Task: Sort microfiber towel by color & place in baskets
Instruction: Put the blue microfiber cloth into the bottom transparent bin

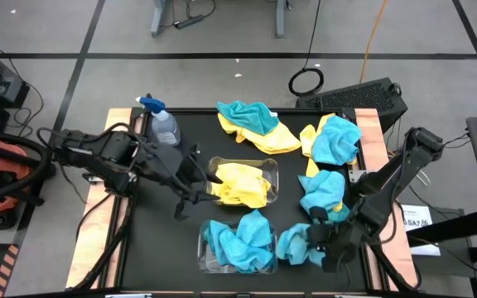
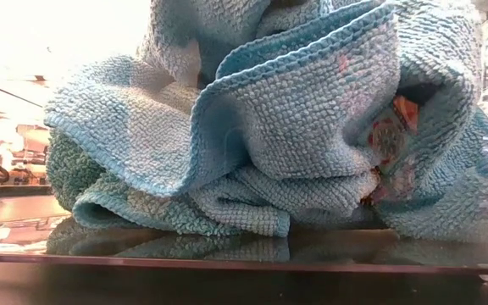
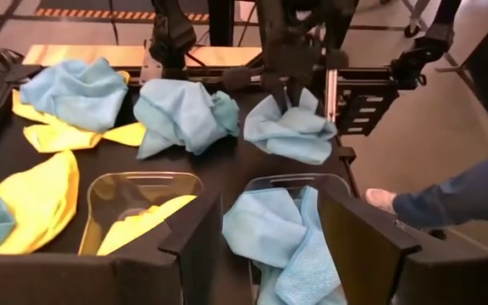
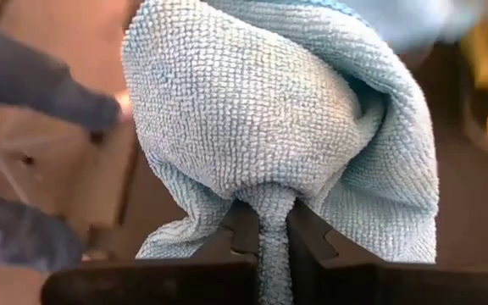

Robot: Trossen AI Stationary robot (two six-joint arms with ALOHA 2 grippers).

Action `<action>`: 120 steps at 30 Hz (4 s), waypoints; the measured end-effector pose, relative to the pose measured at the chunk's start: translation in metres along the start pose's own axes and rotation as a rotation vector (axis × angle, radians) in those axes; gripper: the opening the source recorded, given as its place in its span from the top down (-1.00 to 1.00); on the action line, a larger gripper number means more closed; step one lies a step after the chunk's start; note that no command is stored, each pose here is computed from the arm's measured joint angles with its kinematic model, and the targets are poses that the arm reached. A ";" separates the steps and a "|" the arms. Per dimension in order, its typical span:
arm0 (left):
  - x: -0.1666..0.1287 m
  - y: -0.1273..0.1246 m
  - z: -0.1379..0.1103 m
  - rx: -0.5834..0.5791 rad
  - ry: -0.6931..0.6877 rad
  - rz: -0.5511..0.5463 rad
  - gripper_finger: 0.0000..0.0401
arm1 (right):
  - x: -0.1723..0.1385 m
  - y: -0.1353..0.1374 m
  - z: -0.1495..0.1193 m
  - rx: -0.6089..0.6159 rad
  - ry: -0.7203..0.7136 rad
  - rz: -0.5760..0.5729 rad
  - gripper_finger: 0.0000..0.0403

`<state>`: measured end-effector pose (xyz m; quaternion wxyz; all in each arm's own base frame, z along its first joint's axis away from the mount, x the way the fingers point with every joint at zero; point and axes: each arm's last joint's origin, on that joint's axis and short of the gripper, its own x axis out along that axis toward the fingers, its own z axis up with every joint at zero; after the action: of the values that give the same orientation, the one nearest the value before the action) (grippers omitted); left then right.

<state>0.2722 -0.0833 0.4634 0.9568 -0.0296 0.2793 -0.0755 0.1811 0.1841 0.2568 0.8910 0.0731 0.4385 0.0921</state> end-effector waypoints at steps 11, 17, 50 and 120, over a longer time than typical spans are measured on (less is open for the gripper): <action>-0.001 -0.009 -0.002 0.025 -0.011 0.051 0.00 | -0.025 -0.016 0.067 -0.132 -0.235 0.094 0.96; -0.001 -0.008 -0.002 0.032 -0.015 0.071 0.00 | -0.016 -0.029 0.089 -0.177 -0.294 0.144 0.96; -0.002 -0.006 -0.001 -0.004 -0.034 0.162 0.00 | 0.163 -0.091 0.094 -0.097 -0.047 0.313 0.95; 0.004 -0.005 -0.005 0.029 -0.017 0.191 0.00 | -0.019 -0.091 0.007 -0.025 0.425 -0.078 -0.04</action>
<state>0.2720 -0.0887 0.4578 0.9623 0.0102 0.2716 0.0124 0.1840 0.0909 0.2566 0.7822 0.0239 0.6179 0.0763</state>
